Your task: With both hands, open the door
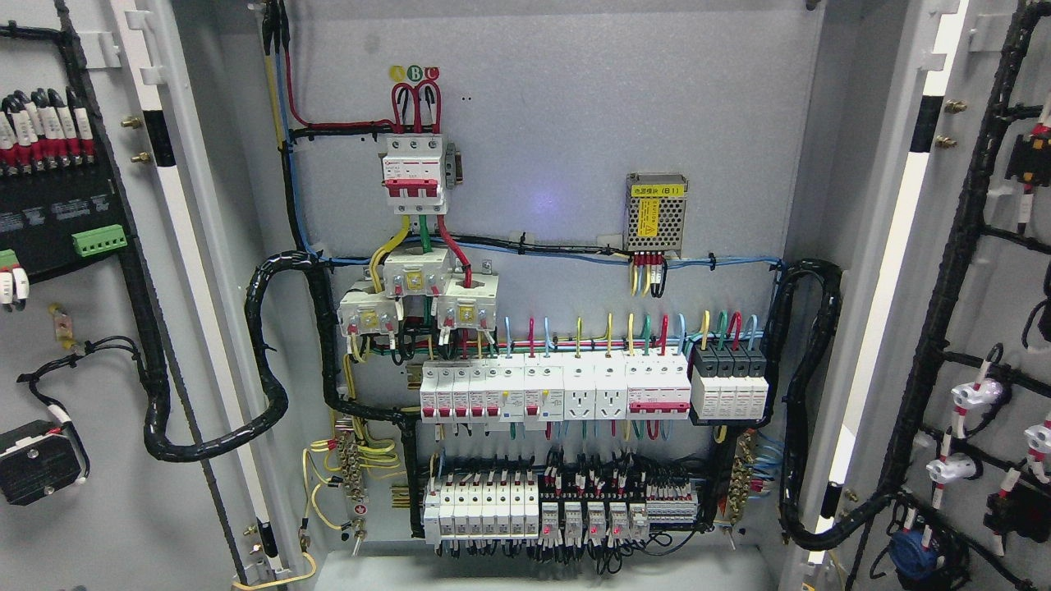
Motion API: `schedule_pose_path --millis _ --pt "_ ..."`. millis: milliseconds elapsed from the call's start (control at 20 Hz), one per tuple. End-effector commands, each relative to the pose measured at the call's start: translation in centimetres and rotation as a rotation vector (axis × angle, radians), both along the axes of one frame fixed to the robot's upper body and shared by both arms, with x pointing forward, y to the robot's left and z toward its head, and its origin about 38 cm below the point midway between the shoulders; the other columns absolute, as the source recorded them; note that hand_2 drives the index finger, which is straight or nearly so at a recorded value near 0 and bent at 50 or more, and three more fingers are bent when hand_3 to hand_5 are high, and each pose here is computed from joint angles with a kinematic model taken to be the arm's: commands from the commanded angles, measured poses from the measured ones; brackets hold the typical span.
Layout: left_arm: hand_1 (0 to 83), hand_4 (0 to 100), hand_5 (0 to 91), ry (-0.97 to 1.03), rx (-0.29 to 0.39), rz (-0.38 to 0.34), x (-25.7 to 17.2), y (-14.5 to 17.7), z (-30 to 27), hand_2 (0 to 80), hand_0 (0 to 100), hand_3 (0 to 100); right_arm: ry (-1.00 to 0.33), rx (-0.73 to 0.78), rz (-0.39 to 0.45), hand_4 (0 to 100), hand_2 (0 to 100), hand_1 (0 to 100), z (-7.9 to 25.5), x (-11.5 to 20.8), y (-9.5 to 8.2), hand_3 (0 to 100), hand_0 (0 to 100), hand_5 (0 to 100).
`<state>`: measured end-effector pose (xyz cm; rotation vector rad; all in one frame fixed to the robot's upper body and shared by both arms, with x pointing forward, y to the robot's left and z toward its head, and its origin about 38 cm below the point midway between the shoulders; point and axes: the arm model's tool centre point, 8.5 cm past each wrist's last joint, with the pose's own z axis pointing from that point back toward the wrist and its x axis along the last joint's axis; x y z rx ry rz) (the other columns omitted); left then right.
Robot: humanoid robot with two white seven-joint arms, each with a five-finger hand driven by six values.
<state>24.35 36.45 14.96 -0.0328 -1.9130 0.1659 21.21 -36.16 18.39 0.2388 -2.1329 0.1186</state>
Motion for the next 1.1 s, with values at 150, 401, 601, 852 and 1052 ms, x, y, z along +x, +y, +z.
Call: schedule_pose_path --millis 150,401,601,852,1052 --pt "0.0 0 0.0 0.198 -0.031 -0.054 -1.4 -5.0 -7.9 0.0 0 0 0.302 -0.1 0.196 0 0 0 -11.5 -3.1 7.8 0 19 0" --pt "0.0 0 0.0 0.359 -0.047 -0.031 -2.5 -5.2 -13.5 0.0 0 0 0.525 -0.072 0.221 0 0 0 -19.0 -6.2 9.9 0 19 0" --pt "0.0 0 0.0 0.524 -0.044 -0.009 -4.7 -4.9 -18.9 0.0 0 0 0.673 -0.092 0.165 0 0 0 -25.0 -9.0 11.7 0 19 0" --pt "0.0 0 0.0 0.741 -0.051 0.033 -8.4 -4.9 -25.8 0.0 0 0 0.898 -0.095 0.095 0 0 0 -32.0 -13.2 13.8 0 19 0" --pt "0.0 0 0.0 0.915 -0.05 0.055 -12.0 -5.3 -30.5 0.0 0 0 1.092 -0.104 0.052 0 0 0 -36.7 -16.3 14.2 0 19 0"
